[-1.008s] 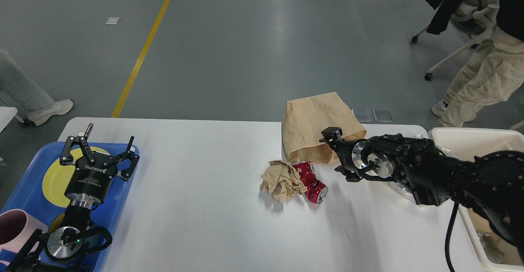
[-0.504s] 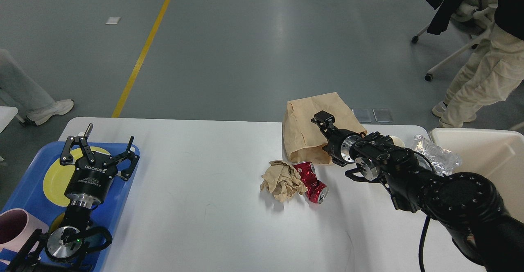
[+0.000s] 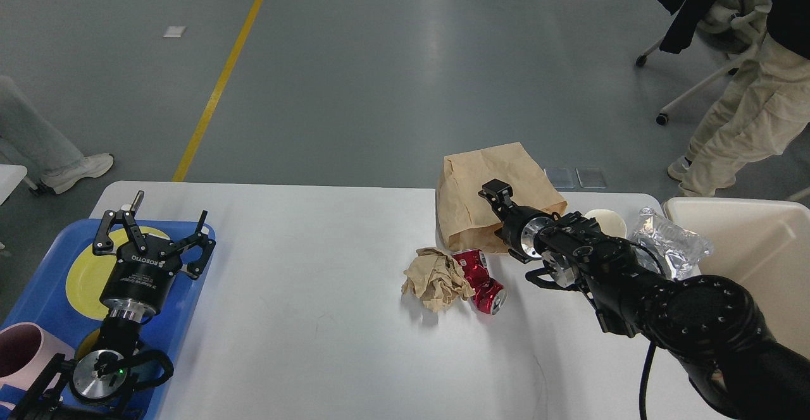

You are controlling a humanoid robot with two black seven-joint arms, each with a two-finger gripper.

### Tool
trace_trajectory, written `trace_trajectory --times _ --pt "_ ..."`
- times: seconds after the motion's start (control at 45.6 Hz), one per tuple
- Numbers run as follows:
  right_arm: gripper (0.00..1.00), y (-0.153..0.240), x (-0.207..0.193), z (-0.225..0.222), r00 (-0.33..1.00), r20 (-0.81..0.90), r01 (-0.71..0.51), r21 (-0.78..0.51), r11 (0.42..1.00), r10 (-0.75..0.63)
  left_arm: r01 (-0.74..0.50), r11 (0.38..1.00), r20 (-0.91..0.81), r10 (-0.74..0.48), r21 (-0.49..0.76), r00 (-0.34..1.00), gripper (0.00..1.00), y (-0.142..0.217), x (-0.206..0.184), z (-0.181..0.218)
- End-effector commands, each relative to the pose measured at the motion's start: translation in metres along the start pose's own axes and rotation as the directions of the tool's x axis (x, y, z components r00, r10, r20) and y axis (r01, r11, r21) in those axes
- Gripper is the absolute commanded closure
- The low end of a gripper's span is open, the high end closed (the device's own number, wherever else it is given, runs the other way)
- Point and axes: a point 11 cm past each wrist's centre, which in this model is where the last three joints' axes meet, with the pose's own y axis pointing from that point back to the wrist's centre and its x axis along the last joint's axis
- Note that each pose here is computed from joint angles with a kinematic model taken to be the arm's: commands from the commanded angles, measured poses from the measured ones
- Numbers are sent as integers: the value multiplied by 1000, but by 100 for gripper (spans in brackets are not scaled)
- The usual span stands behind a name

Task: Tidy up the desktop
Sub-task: 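Close the right gripper on the paper bag's edge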

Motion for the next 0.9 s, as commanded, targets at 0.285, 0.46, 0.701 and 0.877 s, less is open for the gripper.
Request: trace_trajectory --times 0.285,0.46,0.701,0.877 --pt "41 -1 -9 8 1000 -5 -5 -15 1000 5 0 1000 -1 0 -2 1000 3 0 0 0" --pt "39 -1 -8 10 1000 -5 -8 -17 1000 8 0 1000 -1 0 -2 1000 3 0 0 0" --pt "41 -1 -9 10 1000 -3 -7 -18 1000 7 0 1000 0 0 0 1000 3 0 0 0" --pt "54 -1 -11 10 1000 -5 -2 -18 1000 2 0 1000 0 0 0 1000 3 0 0 0"
